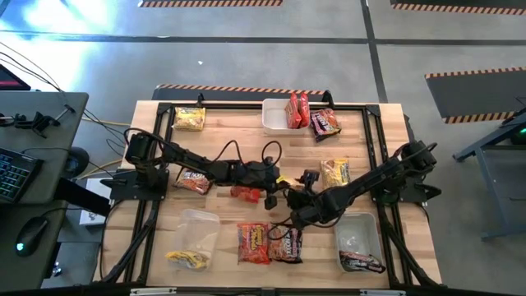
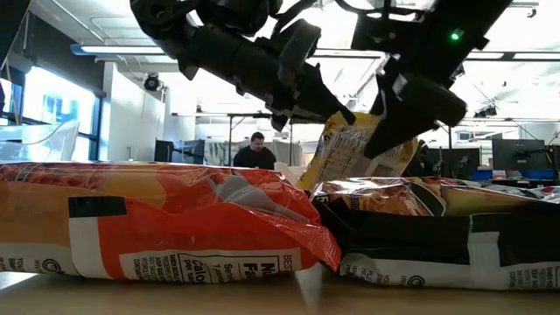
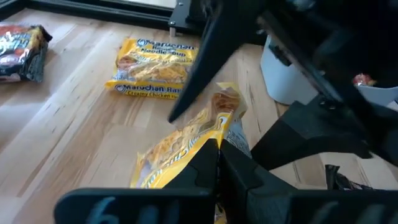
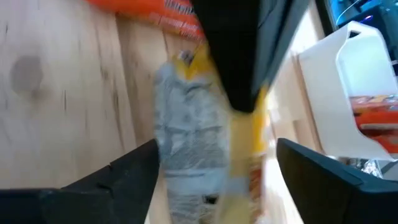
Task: Sort Maruchan noodles
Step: Put the yellow noodle pack into the transparent bin
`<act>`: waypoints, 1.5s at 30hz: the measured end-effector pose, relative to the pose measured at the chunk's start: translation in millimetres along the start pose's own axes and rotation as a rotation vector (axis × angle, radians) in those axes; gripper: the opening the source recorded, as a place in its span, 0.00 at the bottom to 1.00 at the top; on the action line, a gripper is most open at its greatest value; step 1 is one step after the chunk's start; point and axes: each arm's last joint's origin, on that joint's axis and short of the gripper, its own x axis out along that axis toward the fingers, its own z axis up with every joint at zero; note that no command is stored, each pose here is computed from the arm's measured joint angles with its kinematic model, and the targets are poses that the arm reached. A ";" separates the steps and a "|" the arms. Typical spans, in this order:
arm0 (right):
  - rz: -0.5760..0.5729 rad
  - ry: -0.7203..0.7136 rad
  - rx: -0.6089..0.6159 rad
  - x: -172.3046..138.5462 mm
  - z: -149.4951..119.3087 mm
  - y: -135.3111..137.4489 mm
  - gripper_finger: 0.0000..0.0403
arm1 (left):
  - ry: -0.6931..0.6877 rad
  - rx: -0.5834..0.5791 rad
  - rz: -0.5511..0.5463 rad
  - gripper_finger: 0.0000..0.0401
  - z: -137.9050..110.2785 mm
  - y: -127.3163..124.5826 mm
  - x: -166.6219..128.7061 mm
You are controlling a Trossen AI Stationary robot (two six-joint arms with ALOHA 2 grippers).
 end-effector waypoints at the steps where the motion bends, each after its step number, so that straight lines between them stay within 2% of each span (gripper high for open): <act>1: 0.007 0.012 -0.005 0.5 -1.1 -0.2 0.72 | -0.001 0.000 -0.006 0.00 0.4 -0.2 -0.3; 11: 0.041 0.025 -0.009 3.5 0.5 -2.0 0.53 | -0.035 0.001 -0.038 0.00 17.0 -2.7 -13.8; 19: 0.046 -0.018 -0.021 3.5 5.2 -0.6 0.39 | 0.016 0.014 -0.029 0.02 13.5 -2.0 -15.4; 23: 0.056 -0.021 -0.027 2.3 5.8 -1.1 0.32 | 0.061 0.115 -0.016 0.09 11.8 -0.8 -18.5; 26: 0.059 -0.047 -0.004 -4.2 8.7 -6.7 0.29 | 0.079 0.197 0.015 0.17 22.6 3.0 -33.3; 32: 0.027 -0.121 0.032 -20.9 15.1 -22.4 0.28 | 0.105 0.199 0.056 0.32 45.7 17.8 -76.2; 34: 0.001 -0.137 0.046 -23.8 15.9 -25.8 0.28 | 0.088 0.173 0.041 0.36 43.6 20.1 -86.0; 39: -0.022 -0.206 0.113 -21.0 16.2 -25.1 0.28 | 0.012 0.127 0.009 0.39 16.7 20.3 -104.4; 45: 0.075 -0.384 0.246 1.6 3.5 -17.0 0.28 | -0.115 0.078 -0.026 0.39 -0.4 17.5 -126.7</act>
